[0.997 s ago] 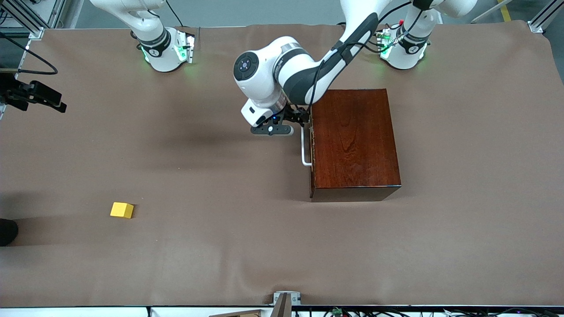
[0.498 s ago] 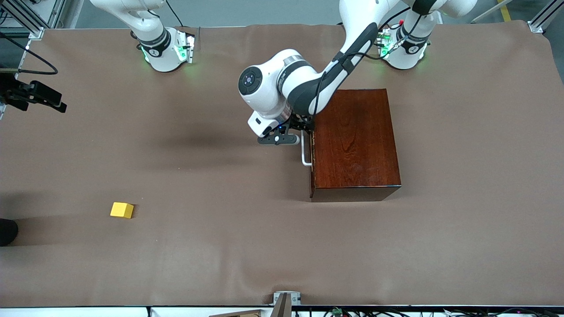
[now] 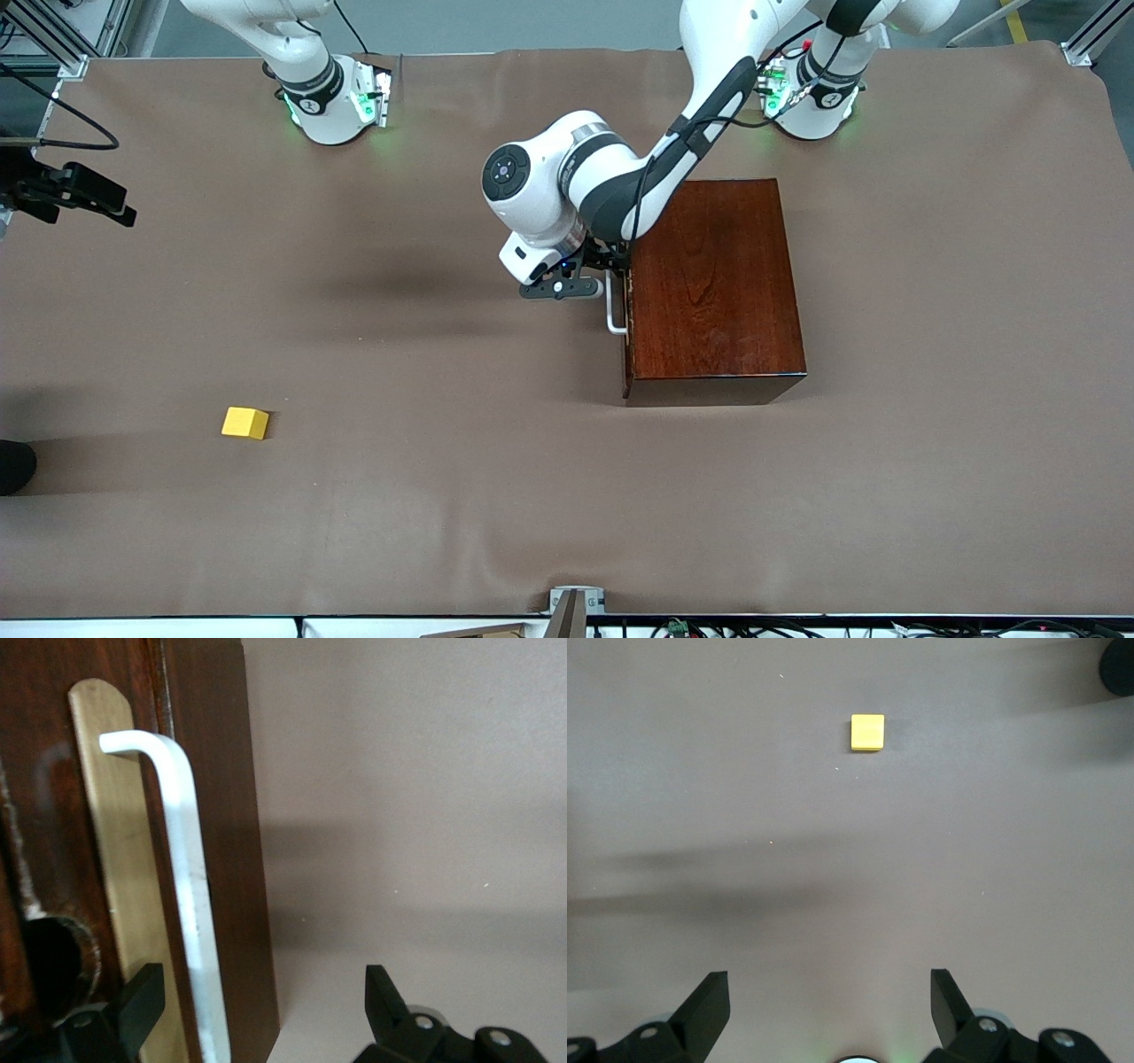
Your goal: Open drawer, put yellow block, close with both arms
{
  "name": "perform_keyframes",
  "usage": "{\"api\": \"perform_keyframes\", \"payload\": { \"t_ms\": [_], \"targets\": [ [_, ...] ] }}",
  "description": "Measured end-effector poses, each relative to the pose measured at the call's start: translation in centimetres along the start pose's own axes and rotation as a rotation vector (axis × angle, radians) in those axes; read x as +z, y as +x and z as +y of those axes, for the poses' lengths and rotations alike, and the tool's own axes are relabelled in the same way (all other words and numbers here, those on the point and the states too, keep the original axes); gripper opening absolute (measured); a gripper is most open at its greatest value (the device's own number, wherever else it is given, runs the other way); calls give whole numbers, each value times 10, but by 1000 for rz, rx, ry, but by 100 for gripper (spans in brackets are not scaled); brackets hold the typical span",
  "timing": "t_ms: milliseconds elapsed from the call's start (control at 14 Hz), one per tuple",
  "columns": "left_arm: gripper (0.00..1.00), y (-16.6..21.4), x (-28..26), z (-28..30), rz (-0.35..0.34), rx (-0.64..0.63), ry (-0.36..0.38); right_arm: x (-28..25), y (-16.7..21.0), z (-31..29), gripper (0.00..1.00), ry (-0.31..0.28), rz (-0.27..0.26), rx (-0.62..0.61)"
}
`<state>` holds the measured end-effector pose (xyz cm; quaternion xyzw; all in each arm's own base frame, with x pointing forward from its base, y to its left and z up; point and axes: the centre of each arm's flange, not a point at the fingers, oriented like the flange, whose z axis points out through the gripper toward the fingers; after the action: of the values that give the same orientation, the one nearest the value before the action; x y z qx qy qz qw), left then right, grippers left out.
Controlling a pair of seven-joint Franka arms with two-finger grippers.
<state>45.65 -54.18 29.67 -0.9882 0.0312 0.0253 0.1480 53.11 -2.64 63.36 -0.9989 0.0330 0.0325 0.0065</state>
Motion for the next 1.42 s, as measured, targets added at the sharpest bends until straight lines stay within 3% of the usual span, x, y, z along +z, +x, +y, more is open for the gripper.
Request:
{"api": "perform_keyframes", "payload": {
  "t_ms": [712,1424],
  "targets": [
    [100,3,5,7,17,-35,-29,0,0,0,100,0,0,0],
    [100,-7,-11,40,119,-103,-179,0,0,0,100,0,0,4]
  ]
}}
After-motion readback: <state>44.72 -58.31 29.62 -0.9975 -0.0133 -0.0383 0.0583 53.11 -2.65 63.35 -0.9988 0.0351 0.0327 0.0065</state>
